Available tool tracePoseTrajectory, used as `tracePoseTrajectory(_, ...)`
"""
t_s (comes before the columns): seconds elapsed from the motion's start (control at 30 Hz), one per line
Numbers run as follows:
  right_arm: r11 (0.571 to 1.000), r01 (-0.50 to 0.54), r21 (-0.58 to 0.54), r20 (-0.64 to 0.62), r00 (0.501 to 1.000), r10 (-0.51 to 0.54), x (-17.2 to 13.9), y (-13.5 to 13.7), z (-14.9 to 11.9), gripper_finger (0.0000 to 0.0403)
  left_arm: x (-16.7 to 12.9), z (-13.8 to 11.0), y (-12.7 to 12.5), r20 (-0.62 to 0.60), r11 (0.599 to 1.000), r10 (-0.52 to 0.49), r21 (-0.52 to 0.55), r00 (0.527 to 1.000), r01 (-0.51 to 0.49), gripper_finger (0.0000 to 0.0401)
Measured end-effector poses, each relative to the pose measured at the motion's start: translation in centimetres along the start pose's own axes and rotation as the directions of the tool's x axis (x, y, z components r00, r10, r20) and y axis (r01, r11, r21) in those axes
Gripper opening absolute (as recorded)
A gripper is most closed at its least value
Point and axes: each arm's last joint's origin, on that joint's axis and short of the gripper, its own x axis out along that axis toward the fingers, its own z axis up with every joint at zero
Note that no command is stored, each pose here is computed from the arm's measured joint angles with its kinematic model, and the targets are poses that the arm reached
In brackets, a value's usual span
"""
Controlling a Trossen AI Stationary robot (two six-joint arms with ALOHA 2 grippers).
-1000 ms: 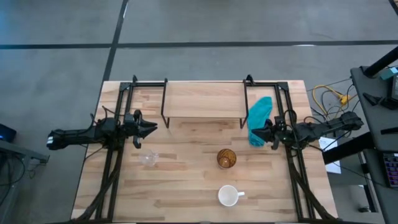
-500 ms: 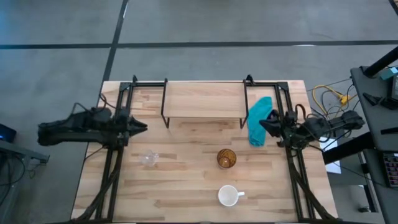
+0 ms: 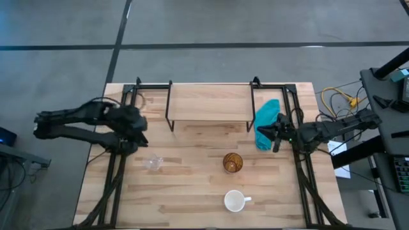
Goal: Stack small to large cups/mugs on shelf
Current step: Put the transparent mug on the shelf
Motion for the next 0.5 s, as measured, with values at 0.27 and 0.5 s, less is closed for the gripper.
tracePoseTrajectory(0.27,0.994,0.057,0.091,-0.098,0.994,-0.048,1.7,0.5,-1.3,0.0031,3.9,-0.1,0.8,-0.184,0.999,0.029,-0.038,0.982,-0.036,0.0068)
tracePoseTrajectory(0.5,0.987,0.094,0.130,-0.171,0.983,-0.071,2.7,0.7,-2.3,0.0031,5.5,-0.3,1.2,-0.252,0.998,0.043,-0.035,0.967,-0.053,0.0068)
